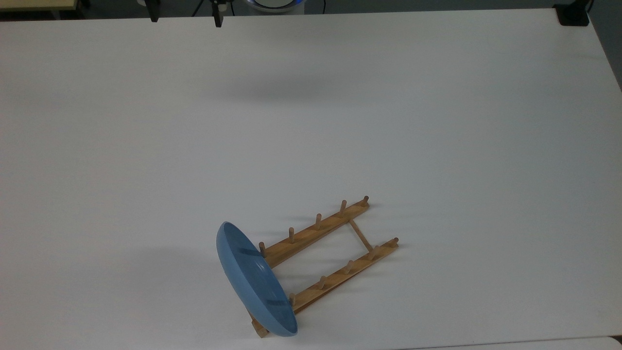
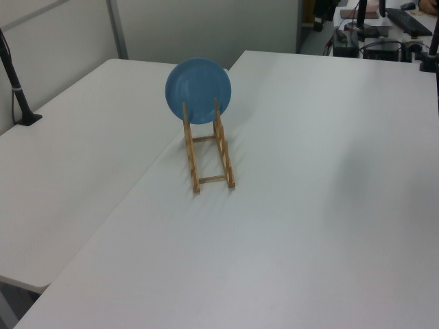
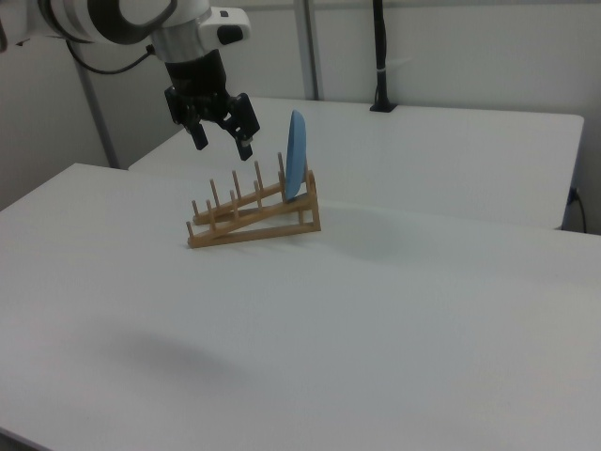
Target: Pick plate from plate rack
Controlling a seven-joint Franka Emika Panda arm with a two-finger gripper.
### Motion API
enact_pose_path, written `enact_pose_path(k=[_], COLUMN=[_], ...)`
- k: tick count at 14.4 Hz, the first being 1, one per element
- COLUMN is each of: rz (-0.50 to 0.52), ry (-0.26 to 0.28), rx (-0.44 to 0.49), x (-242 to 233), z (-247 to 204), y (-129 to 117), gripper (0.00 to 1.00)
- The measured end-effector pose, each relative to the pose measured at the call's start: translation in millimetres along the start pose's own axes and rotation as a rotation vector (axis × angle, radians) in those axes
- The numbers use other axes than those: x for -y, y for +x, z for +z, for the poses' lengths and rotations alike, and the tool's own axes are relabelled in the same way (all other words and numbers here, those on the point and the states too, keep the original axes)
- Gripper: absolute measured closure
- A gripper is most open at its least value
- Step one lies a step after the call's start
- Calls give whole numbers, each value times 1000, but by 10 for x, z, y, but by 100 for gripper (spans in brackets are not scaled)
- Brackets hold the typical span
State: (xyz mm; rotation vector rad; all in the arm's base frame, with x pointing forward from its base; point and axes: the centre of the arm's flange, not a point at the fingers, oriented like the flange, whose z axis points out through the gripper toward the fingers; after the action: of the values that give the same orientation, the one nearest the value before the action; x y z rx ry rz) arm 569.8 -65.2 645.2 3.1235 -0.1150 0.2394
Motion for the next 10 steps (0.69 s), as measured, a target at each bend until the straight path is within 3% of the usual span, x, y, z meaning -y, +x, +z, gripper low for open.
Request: enact_pose_path(k=[2, 7, 10], rz=[-25, -202, -215], ry=[0, -1, -1], rx=[1, 5, 5], x=[0, -59, -100], z=[4, 19, 122], y=[-1, -5, 55], gripper=[0, 0, 0])
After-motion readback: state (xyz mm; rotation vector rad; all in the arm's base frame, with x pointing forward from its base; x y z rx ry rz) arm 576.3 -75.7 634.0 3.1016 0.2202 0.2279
